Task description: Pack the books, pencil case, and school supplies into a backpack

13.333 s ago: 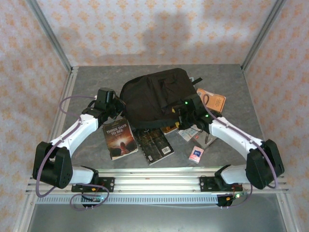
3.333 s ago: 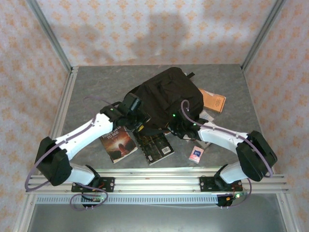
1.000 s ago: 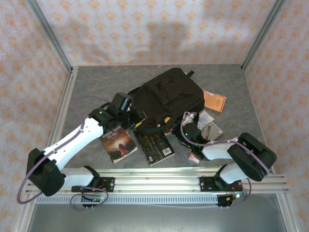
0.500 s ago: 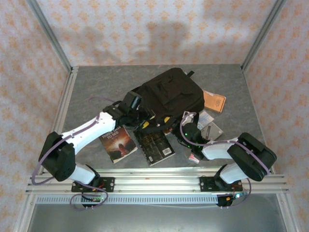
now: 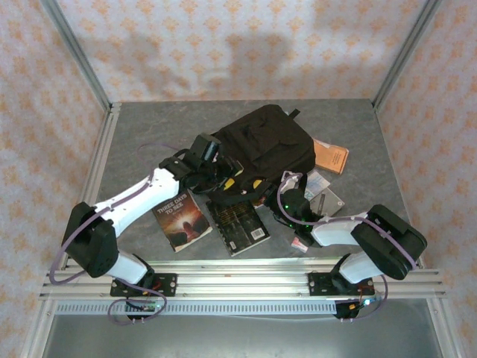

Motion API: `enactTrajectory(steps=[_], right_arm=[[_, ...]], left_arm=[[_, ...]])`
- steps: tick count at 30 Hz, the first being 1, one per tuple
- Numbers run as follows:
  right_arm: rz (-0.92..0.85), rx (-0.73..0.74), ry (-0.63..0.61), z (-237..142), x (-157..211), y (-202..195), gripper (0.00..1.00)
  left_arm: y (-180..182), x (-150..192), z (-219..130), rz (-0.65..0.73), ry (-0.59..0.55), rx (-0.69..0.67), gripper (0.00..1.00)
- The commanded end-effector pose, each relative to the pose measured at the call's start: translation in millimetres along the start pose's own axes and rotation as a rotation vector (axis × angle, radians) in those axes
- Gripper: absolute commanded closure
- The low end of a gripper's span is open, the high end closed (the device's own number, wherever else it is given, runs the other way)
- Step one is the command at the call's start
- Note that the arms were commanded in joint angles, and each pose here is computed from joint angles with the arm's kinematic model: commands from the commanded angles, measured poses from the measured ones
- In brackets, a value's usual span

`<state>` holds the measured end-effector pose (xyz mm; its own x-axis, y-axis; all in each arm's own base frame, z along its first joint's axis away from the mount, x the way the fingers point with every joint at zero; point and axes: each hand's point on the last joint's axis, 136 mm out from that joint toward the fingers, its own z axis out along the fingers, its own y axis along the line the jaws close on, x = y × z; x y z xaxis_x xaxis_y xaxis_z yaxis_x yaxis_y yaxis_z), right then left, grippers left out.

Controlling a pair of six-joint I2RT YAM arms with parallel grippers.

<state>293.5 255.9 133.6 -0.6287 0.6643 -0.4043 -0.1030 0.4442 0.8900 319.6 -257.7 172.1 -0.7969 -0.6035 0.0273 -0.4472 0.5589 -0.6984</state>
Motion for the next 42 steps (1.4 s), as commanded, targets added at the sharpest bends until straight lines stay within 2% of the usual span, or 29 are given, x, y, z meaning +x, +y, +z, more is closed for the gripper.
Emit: enactTrajectory(steps=[1,18,33,37,42], right_arm=[[-0.011,-0.065,-0.073,2,-18,27,1.0],[-0.014,-0.033,-0.061,5,-16,24,1.0],[0.004,-0.033,-0.048,10,-14,27,1.0],[0.006,-0.034,-0.042,11,-12,28,1.0],[0.004,-0.033,-0.031,13,-8,27,1.0]], left_arm=[[18,1,10,-0.025,0.007,-0.056,0.54],[59,4,20,-0.054,0.02,-0.138,0.52],[54,22,45,-0.064,0.062,-0.137,0.53],[58,20,47,-0.069,0.052,-0.148,0.57],[48,16,50,-0.068,0.039,-0.129,0.7]])
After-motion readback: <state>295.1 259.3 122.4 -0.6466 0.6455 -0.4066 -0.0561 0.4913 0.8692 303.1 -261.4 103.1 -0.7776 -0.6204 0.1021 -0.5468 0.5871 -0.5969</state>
